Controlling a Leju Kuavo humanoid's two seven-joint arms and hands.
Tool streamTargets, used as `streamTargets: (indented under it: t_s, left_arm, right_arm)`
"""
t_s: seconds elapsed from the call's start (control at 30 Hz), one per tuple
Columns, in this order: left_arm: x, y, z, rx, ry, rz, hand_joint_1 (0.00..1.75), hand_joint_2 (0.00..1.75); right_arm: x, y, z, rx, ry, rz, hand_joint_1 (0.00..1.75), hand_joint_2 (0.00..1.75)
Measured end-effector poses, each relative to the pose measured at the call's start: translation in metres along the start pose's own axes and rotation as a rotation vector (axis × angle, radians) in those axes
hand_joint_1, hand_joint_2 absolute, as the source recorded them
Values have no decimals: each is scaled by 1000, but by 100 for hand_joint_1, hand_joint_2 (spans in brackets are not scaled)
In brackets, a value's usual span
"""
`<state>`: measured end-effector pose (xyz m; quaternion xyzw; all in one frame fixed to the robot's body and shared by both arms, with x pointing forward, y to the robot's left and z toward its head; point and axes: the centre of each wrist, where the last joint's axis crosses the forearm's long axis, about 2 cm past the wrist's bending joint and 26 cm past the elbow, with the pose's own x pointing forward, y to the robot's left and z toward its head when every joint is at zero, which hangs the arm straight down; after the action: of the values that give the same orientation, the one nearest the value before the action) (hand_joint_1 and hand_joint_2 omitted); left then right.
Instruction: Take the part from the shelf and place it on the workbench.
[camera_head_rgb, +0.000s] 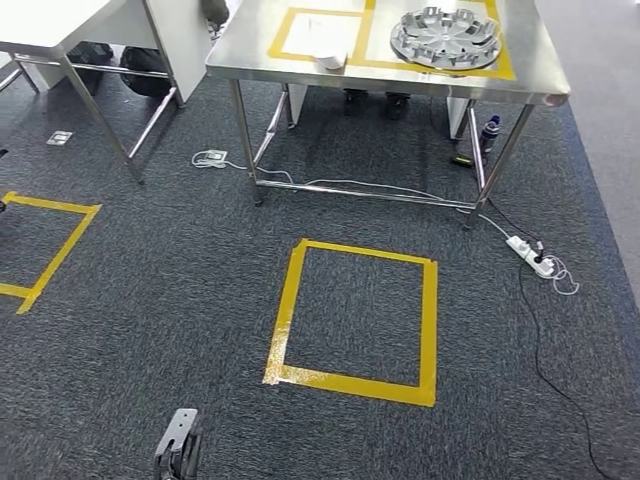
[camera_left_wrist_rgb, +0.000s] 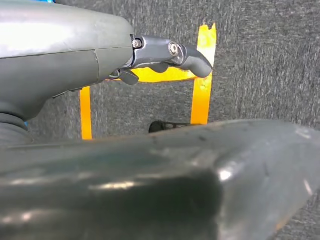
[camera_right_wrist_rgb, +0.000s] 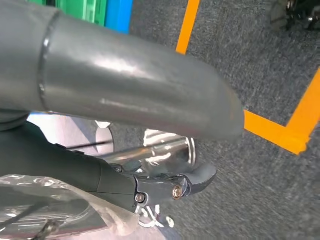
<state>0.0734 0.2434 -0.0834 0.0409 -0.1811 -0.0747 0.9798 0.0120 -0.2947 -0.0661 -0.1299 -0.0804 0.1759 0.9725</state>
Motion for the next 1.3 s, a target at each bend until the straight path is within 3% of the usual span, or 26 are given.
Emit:
streamTargets:
  t_s: [1.3]
  left_arm:
    - [-3,4,-1,31,-2,19,0,0]
  right_arm:
    - [5,10,-5,73,-104,71,0,0]
